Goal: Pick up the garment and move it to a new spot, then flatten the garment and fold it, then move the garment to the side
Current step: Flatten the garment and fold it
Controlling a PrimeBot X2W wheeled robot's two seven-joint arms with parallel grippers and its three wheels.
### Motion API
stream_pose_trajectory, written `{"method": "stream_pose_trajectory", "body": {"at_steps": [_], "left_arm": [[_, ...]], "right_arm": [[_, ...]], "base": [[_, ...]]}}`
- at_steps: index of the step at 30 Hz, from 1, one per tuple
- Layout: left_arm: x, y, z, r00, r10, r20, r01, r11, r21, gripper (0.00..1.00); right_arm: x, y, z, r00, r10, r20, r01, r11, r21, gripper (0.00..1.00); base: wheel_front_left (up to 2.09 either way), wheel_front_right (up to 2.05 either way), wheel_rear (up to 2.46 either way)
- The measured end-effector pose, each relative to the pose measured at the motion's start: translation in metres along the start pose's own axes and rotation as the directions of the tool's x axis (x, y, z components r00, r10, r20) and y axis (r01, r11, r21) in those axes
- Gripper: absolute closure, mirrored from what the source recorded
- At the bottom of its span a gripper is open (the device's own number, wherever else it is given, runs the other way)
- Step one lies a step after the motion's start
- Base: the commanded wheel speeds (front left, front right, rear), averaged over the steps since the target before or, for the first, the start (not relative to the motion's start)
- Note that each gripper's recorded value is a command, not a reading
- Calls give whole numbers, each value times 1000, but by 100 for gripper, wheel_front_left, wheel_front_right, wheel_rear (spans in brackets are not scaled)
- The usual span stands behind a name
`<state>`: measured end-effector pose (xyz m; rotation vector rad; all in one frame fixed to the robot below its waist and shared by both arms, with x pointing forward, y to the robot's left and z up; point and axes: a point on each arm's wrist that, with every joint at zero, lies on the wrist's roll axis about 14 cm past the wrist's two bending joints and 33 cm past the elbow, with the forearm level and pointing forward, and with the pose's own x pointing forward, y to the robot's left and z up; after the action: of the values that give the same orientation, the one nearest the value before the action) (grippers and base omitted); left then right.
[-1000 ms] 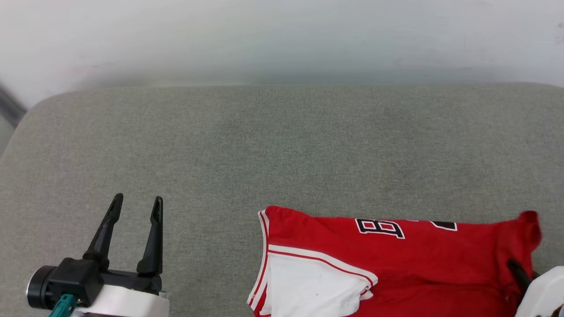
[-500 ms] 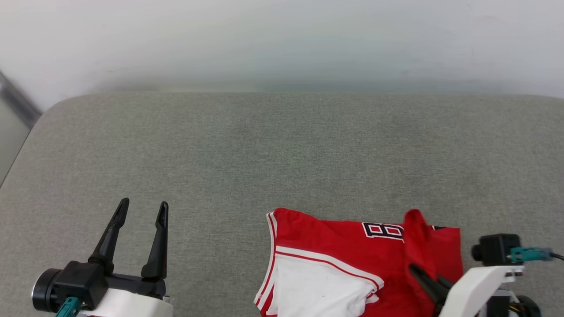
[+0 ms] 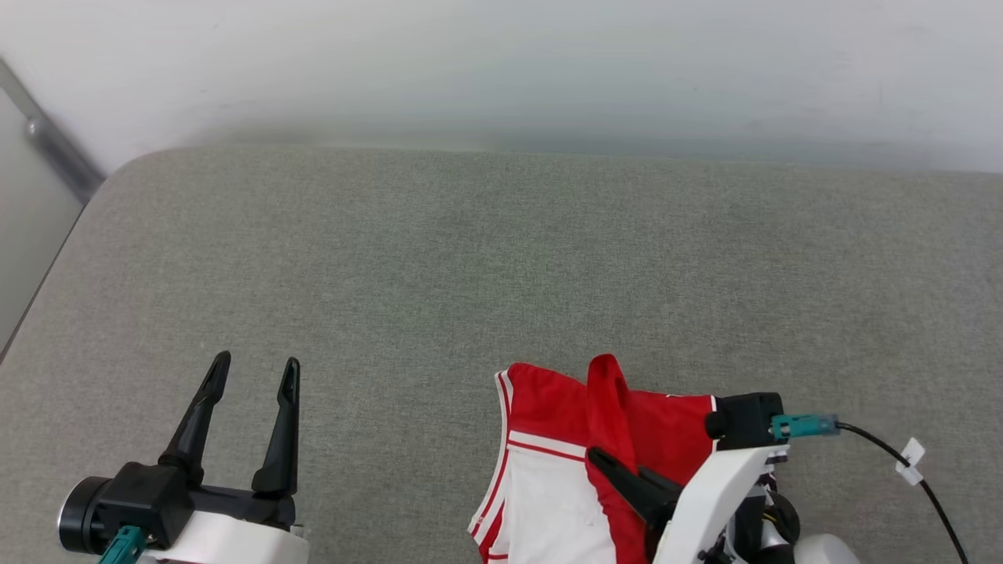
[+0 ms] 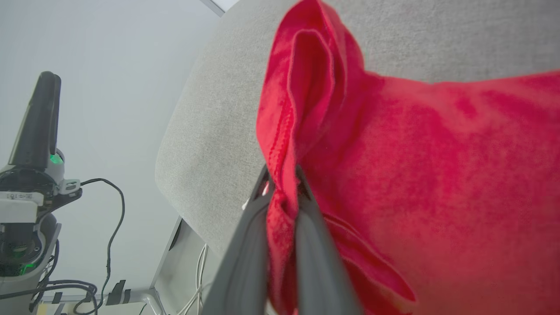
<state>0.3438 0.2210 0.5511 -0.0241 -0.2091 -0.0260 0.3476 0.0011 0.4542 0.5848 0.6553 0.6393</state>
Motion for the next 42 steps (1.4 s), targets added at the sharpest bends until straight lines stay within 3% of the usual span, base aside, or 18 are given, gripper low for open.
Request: {"method": "stream_pose_trajectory", "body": {"at_steps": [4, 5, 6, 13, 17, 22, 25, 27, 33, 34, 35, 36, 38, 42], "left_arm": [[-1, 3, -1, 1000, 10, -6, -10, 1000, 1, 0], [-1, 4, -1, 1000, 12, -6, -12, 1000, 1, 0], [-1, 5, -1, 1000, 14, -6, -14, 1000, 2, 0], [0, 7, 0, 1000, 19, -1, -19, 1000, 5, 0], [3, 2, 0, 1000, 4, 0, -4, 1000, 1, 0], [7, -5, -1, 1000, -19, 4, 19, 1000, -3, 0], [10, -10, -1, 999, -34, 6, 34, 999, -9, 0], [12, -14, -2, 999, -45, 7, 45, 999, -13, 0], [21, -24, -3, 997, -74, 13, 74, 997, -26, 0], [22, -26, -3, 997, -78, 15, 78, 997, -29, 0], [25, -29, -3, 996, -85, 18, 86, 996, -35, 0], [25, -29, -3, 996, -85, 18, 86, 996, -35, 0], [27, -31, -3, 996, -90, 19, 91, 995, -40, 0], [29, -34, -3, 995, -95, 24, 96, 994, -50, 0]], "right_arm": [[10, 0, -8, 1000, 2, -26, -2, 1000, -10, 100], [12, -1, -10, 1000, -2, -30, 1, 1000, -18, 69], [13, -2, -10, 1000, -3, -30, 2, 1000, -19, 0], [20, 25, -22, 994, 79, -74, -81, 996, -22, 0], [20, 29, -7, 995, 89, -34, -90, 995, -39, 0], [14, 13, 32, 998, 24, 66, -17, 994, -111, 0], [7, 1, 60, 990, -41, 137, 70, 974, -216, 0], [0, -5, 81, 977, -82, 195, 139, 944, -300, 0], [-41, -36, 138, 900, -171, 401, 365, 797, -481, 0], [-49, -40, 146, 885, -177, 431, 400, 764, -506, 0], [-65, -49, 161, 850, -183, 493, 461, 712, -530, 0], [-65, -49, 161, 850, -183, 493, 461, 712, -530, 0], [-80, -60, 170, 821, -197, 536, 516, 657, -549, 0], [-106, -76, 175, 759, -216, 614, 589, 629, -507, 0]], "base": [[0, 0, 0], [0, 0, 0], [0, 0, 0], [0, 0, 0], [0, 0, 0], [0, 0, 0], [0, 0, 0], [0, 0, 0], [0, 0, 0], [0, 0, 0], [0, 0, 0], [0, 0, 0], [0, 0, 0], [0, 0, 0]]}}
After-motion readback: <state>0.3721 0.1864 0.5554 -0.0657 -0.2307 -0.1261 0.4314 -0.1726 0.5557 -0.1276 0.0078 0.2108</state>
